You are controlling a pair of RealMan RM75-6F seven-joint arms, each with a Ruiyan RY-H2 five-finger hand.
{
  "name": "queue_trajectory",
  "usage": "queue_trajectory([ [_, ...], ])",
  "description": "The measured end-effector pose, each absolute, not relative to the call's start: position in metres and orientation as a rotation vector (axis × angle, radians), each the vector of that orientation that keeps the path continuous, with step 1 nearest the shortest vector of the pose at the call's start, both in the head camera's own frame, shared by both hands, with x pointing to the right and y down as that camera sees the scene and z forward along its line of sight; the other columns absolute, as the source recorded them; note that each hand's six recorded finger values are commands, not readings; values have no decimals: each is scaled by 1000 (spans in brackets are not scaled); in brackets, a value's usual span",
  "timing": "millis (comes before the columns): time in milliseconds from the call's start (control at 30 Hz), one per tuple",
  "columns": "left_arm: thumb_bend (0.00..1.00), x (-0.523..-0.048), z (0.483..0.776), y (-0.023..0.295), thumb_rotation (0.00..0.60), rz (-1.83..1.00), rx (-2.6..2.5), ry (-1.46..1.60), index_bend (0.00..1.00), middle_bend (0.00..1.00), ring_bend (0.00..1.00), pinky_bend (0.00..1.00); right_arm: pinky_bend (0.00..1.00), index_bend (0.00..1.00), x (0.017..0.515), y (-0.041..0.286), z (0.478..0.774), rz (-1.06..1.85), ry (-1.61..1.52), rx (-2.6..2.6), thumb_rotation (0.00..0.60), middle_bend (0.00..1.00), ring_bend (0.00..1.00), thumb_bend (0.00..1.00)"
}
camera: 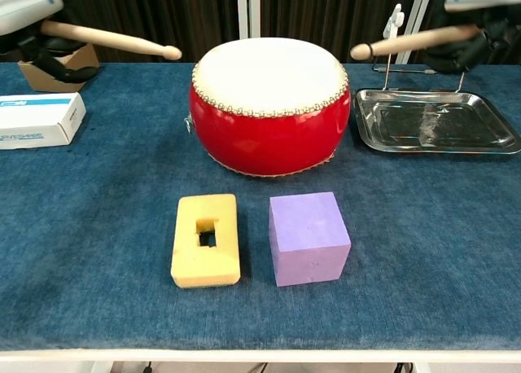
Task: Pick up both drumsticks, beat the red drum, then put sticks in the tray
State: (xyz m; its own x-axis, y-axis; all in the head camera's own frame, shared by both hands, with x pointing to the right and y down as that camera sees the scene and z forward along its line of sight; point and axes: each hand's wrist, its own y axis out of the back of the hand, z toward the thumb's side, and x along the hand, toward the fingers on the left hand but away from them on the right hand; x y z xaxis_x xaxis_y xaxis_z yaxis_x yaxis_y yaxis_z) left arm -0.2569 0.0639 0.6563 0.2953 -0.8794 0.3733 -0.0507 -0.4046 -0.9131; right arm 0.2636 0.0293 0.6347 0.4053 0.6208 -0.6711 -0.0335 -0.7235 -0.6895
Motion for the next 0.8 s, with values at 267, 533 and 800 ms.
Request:
queue_trajectory([
  [267,338,-219,673,46,600,-1215,-1770,894,996,1000,1000,1000,971,1000,213,-11,618,1380,-436,-1965,600,1000,1000,778],
  [533,338,-194,684,35,600,-1213,-1746,859,996,1000,1000,1000,971,1000,184,-29,607,1414,-458,-1907,600,1000,1000,780],
  [800,338,-186,713,34,600,-1308,-1620,667,996,1000,1000,1000,971,1000,190,-27,624,1478,-460,-1893,600,1000,1000,792],
])
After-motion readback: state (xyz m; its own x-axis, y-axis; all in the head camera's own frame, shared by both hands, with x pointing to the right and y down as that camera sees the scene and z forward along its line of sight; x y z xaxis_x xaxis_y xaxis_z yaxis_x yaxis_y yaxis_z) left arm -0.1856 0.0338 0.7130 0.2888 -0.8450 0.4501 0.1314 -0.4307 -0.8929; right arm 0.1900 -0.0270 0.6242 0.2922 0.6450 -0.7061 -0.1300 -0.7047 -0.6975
